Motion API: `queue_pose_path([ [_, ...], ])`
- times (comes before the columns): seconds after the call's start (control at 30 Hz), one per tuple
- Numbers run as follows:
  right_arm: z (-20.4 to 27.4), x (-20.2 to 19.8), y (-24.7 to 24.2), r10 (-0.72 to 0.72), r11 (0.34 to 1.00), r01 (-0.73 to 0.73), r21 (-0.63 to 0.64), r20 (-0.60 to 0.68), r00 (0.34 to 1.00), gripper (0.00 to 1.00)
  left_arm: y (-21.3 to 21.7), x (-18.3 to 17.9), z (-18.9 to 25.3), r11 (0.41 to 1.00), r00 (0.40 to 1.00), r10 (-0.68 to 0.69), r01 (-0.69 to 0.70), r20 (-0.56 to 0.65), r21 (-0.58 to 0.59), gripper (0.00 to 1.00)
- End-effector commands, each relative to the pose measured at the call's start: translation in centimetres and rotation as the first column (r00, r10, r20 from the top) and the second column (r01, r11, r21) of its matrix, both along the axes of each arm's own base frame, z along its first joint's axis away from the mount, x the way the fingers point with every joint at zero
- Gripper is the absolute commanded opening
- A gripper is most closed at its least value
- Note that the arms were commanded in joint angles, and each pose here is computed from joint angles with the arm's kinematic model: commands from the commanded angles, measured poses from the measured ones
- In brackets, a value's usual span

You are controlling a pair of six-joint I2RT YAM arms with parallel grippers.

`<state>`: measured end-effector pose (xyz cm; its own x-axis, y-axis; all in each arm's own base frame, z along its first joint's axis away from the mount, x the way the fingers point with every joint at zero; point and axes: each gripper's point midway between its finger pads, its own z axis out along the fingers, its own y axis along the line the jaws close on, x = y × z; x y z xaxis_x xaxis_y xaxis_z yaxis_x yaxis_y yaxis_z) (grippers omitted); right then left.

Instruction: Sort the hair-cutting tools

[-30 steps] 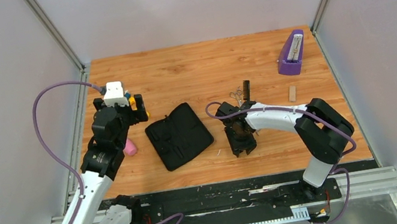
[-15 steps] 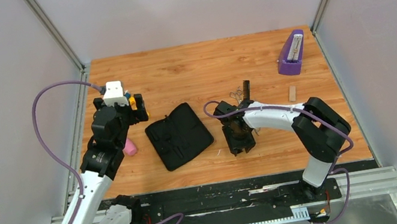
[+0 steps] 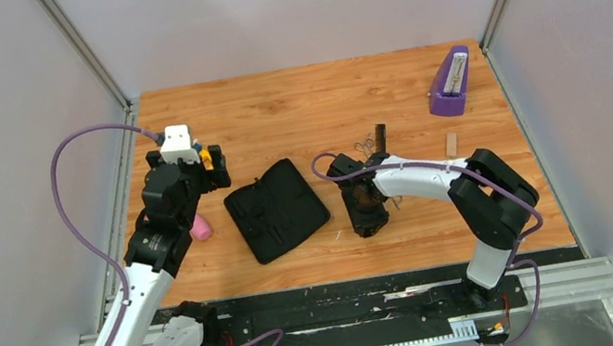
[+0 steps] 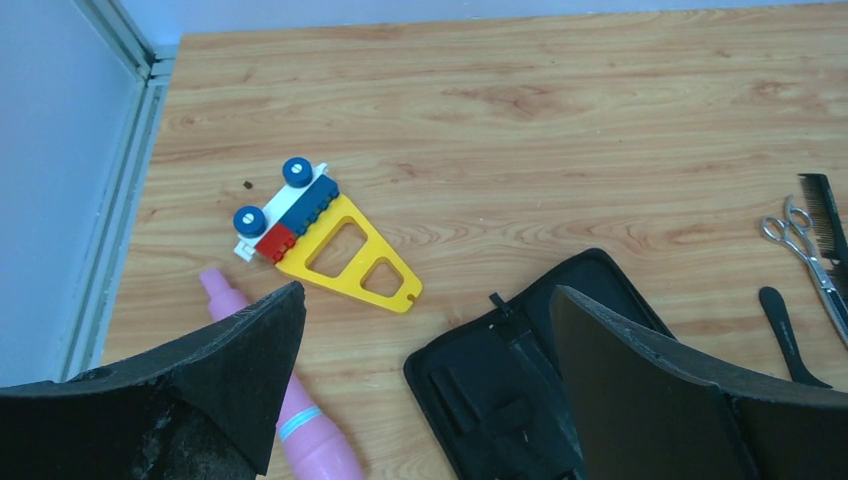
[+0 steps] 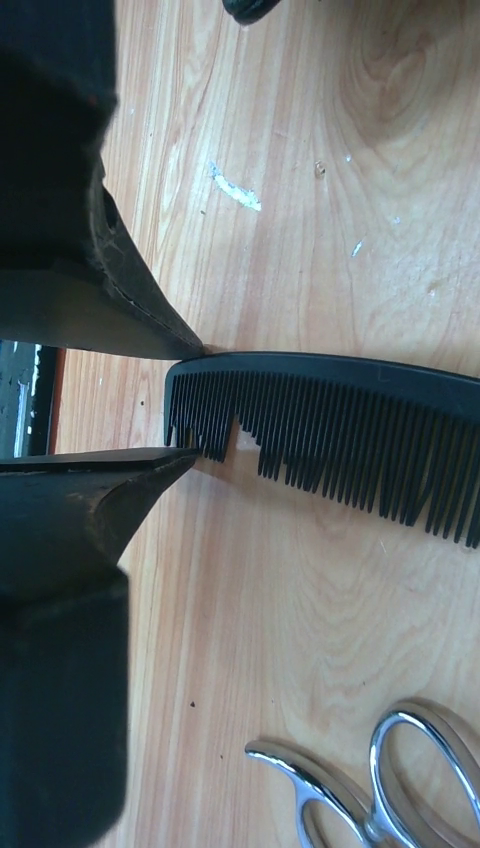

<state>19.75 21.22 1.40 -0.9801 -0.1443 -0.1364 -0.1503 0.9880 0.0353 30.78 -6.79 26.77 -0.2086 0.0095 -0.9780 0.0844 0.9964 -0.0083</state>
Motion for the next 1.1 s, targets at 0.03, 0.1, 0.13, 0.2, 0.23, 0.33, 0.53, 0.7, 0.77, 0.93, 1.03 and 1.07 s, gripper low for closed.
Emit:
queue_pose_path([
  [0.03, 0.3, 0.9, -0.3, -0.011, 1.000, 0.009, 0.018, 0.071, 0.997, 0.30, -1.8, 0.7, 1.4, 0.995, 0.999, -0.047, 0.047, -0.002, -0.086, 1.00],
  [0.1, 0.7, 0.8, -0.3, 0.001, 1.000, -0.003, 0.031, 0.077, 0.997, 0.27, -2.9, 1.1, 0.9, 0.990, 0.995, -0.085, 0.079, -0.043, -0.119, 1.00],
  [0.13, 0.9, 0.7, -0.4, 0.008, 0.999, -0.011, 0.034, 0.080, 0.997, 0.26, -3.3, 1.3, 0.9, 0.987, 0.994, -0.094, 0.086, -0.053, -0.133, 1.00],
  [0.2, 1.4, 0.7, -0.5, 0.025, 0.999, -0.029, 0.038, 0.091, 0.996, 0.22, -4.4, 1.6, 0.4, 0.979, 0.988, -0.127, 0.111, -0.085, -0.170, 1.00],
  [0.23, 1.6, 0.6, -0.5, 0.037, 0.998, -0.041, 0.041, 0.095, 0.995, 0.20, -5.0, 1.8, -0.1, 0.973, 0.984, -0.146, 0.124, -0.103, -0.193, 1.00],
  [0.33, 2.5, 0.5, -0.5, 0.069, 0.995, -0.077, 0.061, 0.116, 0.991, 0.15, -6.1, 2.3, -0.8, 0.960, 0.976, -0.181, 0.148, -0.124, -0.237, 1.00],
  [0.53, 5.1, 1.1, -0.2, 0.118, 0.983, -0.144, 0.111, 0.211, 0.970, 0.10, -9.1, 2.8, -2.6, 0.918, 0.936, -0.293, 0.218, -0.196, -0.331, 1.00],
  [0.7, 6.4, 1.4, 0.6, 0.128, 0.970, -0.176, 0.168, 0.263, 0.956, 0.07, -11.8, 2.9, -4.2, 0.860, 0.885, -0.389, 0.248, -0.257, -0.446, 1.00],
  [0.77, 6.3, 1.3, 0.8, 0.129, 0.967, -0.181, 0.181, 0.267, 0.955, 0.05, -12.6, 3.0, -5.0, 0.842, 0.865, -0.414, 0.245, -0.283, -0.481, 1.00],
  [0.93, 6.6, 1.3, 1.0, 0.126, 0.959, -0.191, 0.209, 0.290, 0.949, 0.03, -14.9, 2.9, -7.0, 0.795, 0.807, -0.477, 0.228, -0.347, -0.562, 1.00],
  [1.03, 7.5, 1.7, 1.4, 0.119, 0.949, -0.206, 0.238, 0.334, 0.935, 0.02, -16.4, 3.0, -7.6, 0.761, 0.780, -0.513, 0.222, -0.357, -0.609, 1.00],
  [1.07, 7.8, 1.6, 1.7, 0.122, 0.941, -0.218, 0.258, 0.342, 0.932, 0.02, -16.9, 3.0, -8.2, 0.748, 0.765, -0.525, 0.205, -0.374, -0.631, 1.00],
])
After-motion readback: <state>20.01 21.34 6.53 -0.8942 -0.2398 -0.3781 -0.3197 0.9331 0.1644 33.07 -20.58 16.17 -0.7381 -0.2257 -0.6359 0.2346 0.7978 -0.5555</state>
